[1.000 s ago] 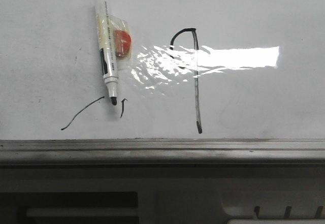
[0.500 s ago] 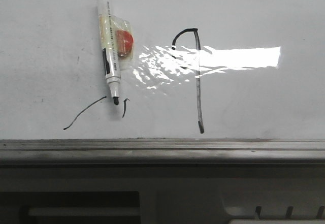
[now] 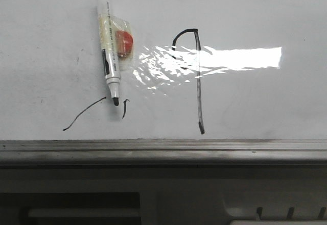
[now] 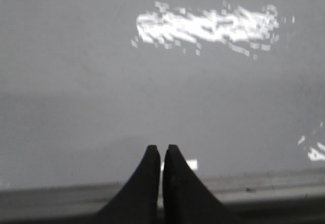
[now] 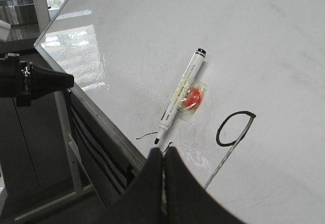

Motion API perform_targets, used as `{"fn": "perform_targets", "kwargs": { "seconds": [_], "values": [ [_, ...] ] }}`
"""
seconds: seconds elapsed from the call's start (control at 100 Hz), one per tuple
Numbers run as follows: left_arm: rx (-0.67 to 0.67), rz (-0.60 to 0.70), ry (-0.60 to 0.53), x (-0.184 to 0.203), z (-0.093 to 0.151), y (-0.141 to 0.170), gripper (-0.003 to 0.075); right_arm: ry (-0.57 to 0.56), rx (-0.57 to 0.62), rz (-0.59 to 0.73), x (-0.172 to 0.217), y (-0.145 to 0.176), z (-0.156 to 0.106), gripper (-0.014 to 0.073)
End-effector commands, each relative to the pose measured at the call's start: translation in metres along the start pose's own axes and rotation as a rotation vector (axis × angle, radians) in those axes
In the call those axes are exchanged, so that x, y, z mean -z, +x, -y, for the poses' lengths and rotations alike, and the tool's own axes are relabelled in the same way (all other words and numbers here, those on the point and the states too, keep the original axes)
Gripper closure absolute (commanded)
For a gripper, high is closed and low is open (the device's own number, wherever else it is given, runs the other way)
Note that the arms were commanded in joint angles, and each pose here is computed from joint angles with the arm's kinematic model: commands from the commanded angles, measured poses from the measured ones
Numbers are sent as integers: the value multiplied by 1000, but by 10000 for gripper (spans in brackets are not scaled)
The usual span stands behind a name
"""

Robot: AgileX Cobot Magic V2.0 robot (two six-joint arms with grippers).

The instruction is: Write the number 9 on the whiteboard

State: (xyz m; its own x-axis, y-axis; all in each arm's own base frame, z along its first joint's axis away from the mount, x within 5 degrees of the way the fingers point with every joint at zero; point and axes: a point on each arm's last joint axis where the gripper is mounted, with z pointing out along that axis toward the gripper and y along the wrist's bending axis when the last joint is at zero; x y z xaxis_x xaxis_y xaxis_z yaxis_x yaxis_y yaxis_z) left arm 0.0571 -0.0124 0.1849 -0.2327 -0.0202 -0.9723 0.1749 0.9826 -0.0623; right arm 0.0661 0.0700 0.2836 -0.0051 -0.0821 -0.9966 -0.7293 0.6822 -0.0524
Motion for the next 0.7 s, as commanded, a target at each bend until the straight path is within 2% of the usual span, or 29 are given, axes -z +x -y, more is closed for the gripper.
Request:
{"fn": "perform_targets", "kwargs": {
  "seconds": [0.0,0.27,0.69],
  "values": [
    [12,-23,-14,-4,-2,11,740,37,4,95,1,-15,4,636],
    [8,49,-7,2,-1,9,740,37,4,95,1,-15,4,636],
    [8,48,-7,2,-1,9,740,37,4,95,1,-15,4,636]
  ]
}}
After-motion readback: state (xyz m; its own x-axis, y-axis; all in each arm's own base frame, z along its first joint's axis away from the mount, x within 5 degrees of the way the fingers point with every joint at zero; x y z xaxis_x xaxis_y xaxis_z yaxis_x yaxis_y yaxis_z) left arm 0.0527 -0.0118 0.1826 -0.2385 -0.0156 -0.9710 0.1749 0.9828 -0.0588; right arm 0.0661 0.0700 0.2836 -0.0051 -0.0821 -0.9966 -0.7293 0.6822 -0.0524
